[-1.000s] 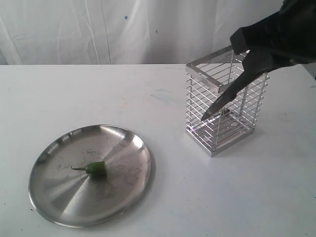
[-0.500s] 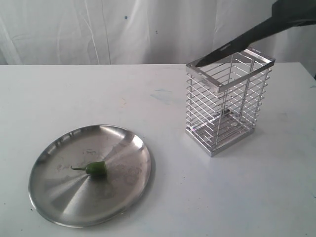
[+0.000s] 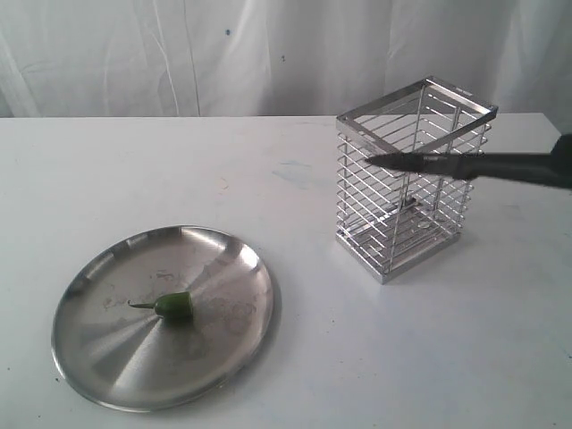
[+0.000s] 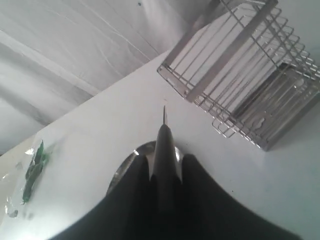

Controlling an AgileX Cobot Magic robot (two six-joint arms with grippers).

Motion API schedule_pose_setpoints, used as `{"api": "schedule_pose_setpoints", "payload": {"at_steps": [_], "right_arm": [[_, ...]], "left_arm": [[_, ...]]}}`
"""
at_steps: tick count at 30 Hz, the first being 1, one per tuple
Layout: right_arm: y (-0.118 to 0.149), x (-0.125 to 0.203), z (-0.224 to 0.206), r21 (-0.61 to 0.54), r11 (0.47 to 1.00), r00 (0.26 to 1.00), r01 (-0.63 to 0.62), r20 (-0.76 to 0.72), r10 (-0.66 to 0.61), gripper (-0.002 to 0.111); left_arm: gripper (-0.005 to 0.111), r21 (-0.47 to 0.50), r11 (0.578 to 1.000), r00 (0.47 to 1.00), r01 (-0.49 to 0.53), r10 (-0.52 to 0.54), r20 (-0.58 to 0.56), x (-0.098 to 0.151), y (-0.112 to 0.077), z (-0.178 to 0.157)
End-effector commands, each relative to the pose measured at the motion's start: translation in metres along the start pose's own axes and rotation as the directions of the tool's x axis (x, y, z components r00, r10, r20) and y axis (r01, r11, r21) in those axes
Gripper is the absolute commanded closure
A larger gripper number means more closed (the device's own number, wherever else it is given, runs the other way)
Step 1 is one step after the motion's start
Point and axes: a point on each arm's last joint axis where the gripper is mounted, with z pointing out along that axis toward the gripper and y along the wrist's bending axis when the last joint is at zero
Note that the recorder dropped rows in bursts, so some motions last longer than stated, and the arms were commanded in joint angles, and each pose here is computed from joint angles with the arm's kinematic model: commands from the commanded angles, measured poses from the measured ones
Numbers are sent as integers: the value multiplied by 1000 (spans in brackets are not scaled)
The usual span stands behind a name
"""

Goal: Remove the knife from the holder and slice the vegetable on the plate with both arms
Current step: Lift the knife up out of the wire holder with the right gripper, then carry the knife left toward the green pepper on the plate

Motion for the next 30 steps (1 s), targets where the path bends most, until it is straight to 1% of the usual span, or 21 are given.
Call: {"api": "schedule_pose_setpoints", "payload": {"at_steps": [1,6,9,11,14,16,19,20,21,23,27,30], "right_arm": [[-5,10,8,-34,999,999,-35,-22,34,105],[4,6,15,-122,992,999,-40,-6,40,105],[4,7,25,-109,993,999,-35,-36,31,105],[4,10,35,-97,994,996,-41,-84,33,105],[6,14,51,-113,993,989,-16,-147,-1,105],[7,14,59,-125,992,987,-4,-159,-16,105],[9,14,68,-139,989,985,-41,-174,16,105],[9,16,70,-145,988,981,-54,-190,26,105],[11,20,73,-165,984,970,-60,-241,19,105],[14,27,75,-202,978,950,-43,-311,-22,105],[12,32,82,-196,979,927,-49,-373,-28,105],[9,38,93,-169,983,901,-66,-435,-14,105]], "left_arm": [[107,7,1000,1000,-6,6,0,2,0,1],[107,7,1000,1000,-6,6,0,2,0,1],[107,7,1000,1000,-6,6,0,2,0,1],[107,7,1000,1000,-6,6,0,2,0,1],[107,7,1000,1000,-6,6,0,2,0,1],[107,7,1000,1000,-6,6,0,2,0,1],[107,7,1000,1000,-6,6,0,2,0,1],[107,7,1000,1000,-6,6,0,2,0,1],[107,7,1000,1000,-6,6,0,2,0,1],[107,7,1000,1000,-6,6,0,2,0,1],[107,7,1000,1000,-6,6,0,2,0,1],[107,7,1000,1000,-6,6,0,2,0,1]]}}
